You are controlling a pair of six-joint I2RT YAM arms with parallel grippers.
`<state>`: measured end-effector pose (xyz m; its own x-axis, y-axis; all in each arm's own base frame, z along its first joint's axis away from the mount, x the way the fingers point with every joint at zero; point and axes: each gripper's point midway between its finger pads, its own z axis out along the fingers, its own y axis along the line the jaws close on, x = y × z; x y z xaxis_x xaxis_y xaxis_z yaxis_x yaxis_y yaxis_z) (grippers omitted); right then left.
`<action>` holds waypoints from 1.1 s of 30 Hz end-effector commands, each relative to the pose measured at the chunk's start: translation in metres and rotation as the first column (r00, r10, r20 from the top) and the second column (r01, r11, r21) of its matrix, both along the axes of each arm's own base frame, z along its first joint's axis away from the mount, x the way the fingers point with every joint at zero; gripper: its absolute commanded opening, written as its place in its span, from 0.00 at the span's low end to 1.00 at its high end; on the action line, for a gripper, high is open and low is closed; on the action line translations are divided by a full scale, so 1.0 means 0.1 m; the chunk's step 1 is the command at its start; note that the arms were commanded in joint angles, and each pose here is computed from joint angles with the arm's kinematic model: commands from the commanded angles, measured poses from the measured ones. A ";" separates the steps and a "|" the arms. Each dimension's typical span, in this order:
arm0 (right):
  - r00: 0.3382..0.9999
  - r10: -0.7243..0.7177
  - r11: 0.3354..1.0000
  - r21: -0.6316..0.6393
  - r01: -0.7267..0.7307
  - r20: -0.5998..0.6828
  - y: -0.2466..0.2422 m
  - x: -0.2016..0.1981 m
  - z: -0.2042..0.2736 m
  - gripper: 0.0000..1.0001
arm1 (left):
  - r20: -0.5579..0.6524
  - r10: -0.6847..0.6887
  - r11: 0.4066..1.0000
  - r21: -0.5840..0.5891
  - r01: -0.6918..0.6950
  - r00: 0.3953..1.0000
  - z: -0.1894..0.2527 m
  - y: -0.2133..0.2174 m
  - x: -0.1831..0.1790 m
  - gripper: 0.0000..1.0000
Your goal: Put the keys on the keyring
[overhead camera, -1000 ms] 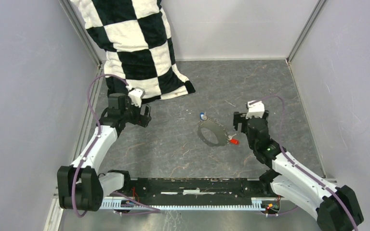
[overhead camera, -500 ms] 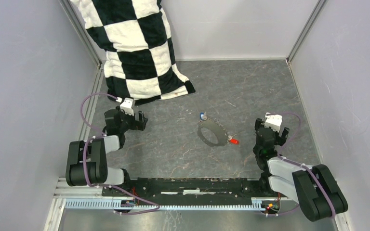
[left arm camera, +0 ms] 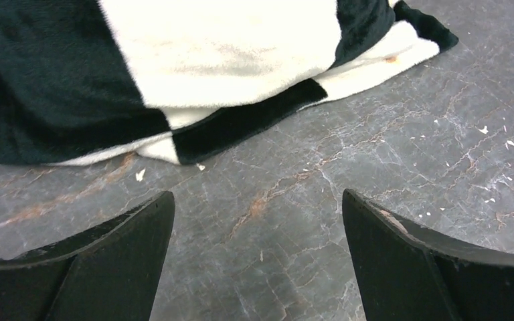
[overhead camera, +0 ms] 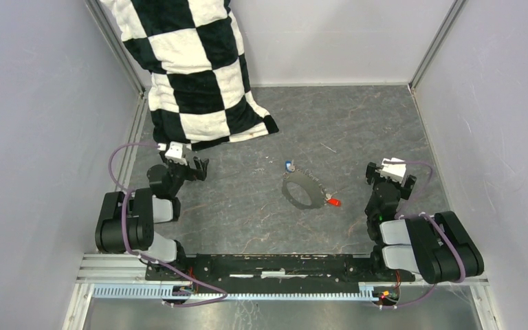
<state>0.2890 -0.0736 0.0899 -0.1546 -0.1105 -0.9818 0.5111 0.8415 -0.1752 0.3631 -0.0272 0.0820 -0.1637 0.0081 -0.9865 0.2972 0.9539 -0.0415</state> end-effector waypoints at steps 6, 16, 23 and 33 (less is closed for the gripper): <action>0.965 0.247 0.967 -0.093 -0.239 0.087 0.27 -0.22 0.09 0.98 | 0.124 0.106 0.994 -0.031 -0.103 0.987 0.13 0.11 -0.12 1.00; 0.962 0.273 0.960 -0.064 -0.274 -0.016 0.32 0.03 -0.08 0.98 | 0.083 0.122 0.993 -0.009 -0.122 0.989 0.11 0.08 0.08 1.00; 0.962 0.272 0.960 -0.065 -0.272 -0.015 0.32 0.03 -0.08 0.98 | 0.083 0.120 0.993 -0.009 -0.120 0.989 0.11 0.07 0.08 1.00; 0.962 0.272 0.960 -0.065 -0.273 -0.015 0.32 0.03 -0.07 0.98 | 0.083 0.123 0.992 -0.009 -0.122 0.989 0.11 0.08 0.08 1.00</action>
